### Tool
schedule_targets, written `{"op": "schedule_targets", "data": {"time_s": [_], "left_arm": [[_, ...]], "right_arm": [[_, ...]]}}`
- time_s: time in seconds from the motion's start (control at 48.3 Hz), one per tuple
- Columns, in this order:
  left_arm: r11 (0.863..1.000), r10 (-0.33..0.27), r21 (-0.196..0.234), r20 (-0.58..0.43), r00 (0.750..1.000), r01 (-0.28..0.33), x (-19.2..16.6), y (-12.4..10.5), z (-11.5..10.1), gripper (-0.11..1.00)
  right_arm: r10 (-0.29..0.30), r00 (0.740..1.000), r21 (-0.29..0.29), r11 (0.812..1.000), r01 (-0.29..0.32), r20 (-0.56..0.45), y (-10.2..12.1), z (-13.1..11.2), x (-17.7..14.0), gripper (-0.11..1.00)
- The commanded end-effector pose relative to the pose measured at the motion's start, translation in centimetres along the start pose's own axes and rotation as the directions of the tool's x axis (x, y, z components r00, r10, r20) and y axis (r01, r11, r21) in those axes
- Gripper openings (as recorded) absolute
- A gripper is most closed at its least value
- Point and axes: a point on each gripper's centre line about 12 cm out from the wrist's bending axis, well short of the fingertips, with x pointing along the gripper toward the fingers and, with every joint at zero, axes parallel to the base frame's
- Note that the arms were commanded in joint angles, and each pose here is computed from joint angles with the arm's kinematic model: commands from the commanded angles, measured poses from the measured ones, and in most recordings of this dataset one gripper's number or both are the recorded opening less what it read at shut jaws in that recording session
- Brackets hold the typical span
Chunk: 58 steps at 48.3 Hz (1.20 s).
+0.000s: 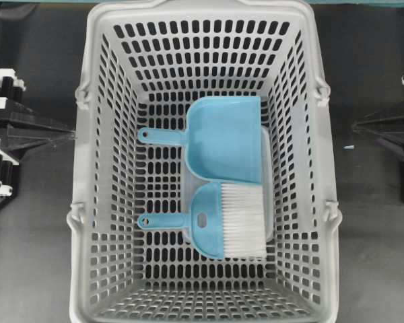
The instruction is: Pick up the hand brush from the shopping basket with the left arm.
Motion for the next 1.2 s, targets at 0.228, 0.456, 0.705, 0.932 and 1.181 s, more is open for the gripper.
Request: {"op": "schedule_targets", "data": {"time_s": [0.228, 0.456, 0.705, 0.932, 1.181], "left_arm": [[0.999, -0.004, 0.035, -0.107, 0.994, 0.008, 3.4, -0.1, 4.8, 0.0], [0.998, -0.032, 0.029, -0.395, 0.918, 0.047, 7.8, -1.2, 7.1, 0.0], [0.995, -0.052, 0.029, -0.675, 0.736, 0.097, 12.9, -3.0, 7.1, 0.0], [0.994, -0.048, 0.021, -0.801, 0.597, 0.108, 16.0, -4.0, 5.5, 0.0], [0.999, -0.041, -0.02, -0.865, 0.499, 0.049, 17.1, -4.6, 3.8, 0.0]], "right_arm": [[-0.014, 0.997, 0.011, 1.0, 0.015, -0.074, -0.3, 0.6, 0.6, 0.0], [-0.012, 0.982, 0.005, 1.0, 0.013, -0.189, -0.2, 1.1, 0.7, 0.0], [-0.013, 0.978, 0.005, 1.0, 0.014, -0.21, -0.3, 1.2, 0.5, 0.0], [-0.013, 0.977, 0.005, 1.0, 0.014, -0.212, -0.3, 1.2, 0.4, 0.07], [-0.013, 0.978, 0.013, 1.0, 0.016, -0.21, -0.3, 1.3, 0.4, 0.71]]}}
